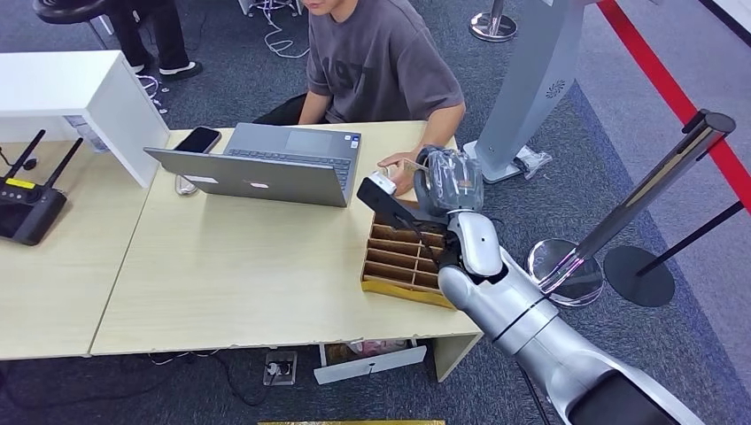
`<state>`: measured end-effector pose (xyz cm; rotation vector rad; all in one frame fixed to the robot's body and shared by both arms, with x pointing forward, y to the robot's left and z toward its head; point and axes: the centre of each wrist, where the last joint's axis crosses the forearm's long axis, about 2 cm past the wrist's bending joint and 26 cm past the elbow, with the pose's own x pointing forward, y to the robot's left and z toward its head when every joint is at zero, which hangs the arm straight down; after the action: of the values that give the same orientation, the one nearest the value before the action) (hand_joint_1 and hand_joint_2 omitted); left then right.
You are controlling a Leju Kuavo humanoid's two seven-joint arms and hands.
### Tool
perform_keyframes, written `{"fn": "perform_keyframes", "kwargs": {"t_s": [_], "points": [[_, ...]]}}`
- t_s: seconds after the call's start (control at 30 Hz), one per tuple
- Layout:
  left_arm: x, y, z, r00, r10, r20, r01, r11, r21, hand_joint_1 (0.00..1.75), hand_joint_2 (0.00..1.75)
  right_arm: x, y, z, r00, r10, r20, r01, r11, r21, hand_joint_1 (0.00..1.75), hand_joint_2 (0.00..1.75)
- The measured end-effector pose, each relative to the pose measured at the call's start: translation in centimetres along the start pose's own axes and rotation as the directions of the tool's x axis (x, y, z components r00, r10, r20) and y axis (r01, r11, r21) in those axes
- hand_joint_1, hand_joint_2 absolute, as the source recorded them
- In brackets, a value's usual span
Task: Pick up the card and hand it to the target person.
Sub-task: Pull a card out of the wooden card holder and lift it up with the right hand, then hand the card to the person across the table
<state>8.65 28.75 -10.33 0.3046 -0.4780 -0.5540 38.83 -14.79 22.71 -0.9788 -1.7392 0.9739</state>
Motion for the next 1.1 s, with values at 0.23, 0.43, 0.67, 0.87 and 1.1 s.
{"fn": "perform_keyframes", "kwargs": {"t_s": [0.23, 0.43, 0.67, 0.87, 1.1], "points": [[0.0, 0.0, 0.0, 1.0, -0.004, -0.003, 0.004, 1.0, -0.001, 0.0, 0.0, 0.0, -1.7, 0.5, 0.996, -0.058, 0.064, 0.069, 0.981, -0.179, 1.51, 1.75], [0.0, -0.1, 0.0, 1.0, -0.014, 0.003, 0.014, 1.0, -0.002, 0.0, 0.0, -0.6, -2.6, 0.6, 0.99, -0.069, 0.127, 0.111, 0.926, -0.36, 1.55, 1.75], [0.1, 0.0, 0.0, 0.999, -0.032, 0.011, 0.032, 0.999, 0.001, 0.0, 0.0, -3.0, -2.1, -0.4, 0.994, -0.014, 0.112, 0.054, 0.93, -0.365, 1.58, 1.75], [0.2, 0.0, 0.0, 0.999, -0.051, 0.01, 0.051, 0.999, 0.001, 0.0, 0.0, -5.7, -0.6, -1.3, 0.999, 0.034, 0.03, -0.024, 0.953, -0.301, 1.58, 1.75], [0.4, 0.1, -0.1, 0.998, -0.063, 0.018, 0.063, 0.998, 0.002, 0.0, 0.0, -7.8, 1.7, -1.2, 0.993, 0.067, -0.092, -0.084, 0.978, -0.189, 1.54, 1.75]]}}
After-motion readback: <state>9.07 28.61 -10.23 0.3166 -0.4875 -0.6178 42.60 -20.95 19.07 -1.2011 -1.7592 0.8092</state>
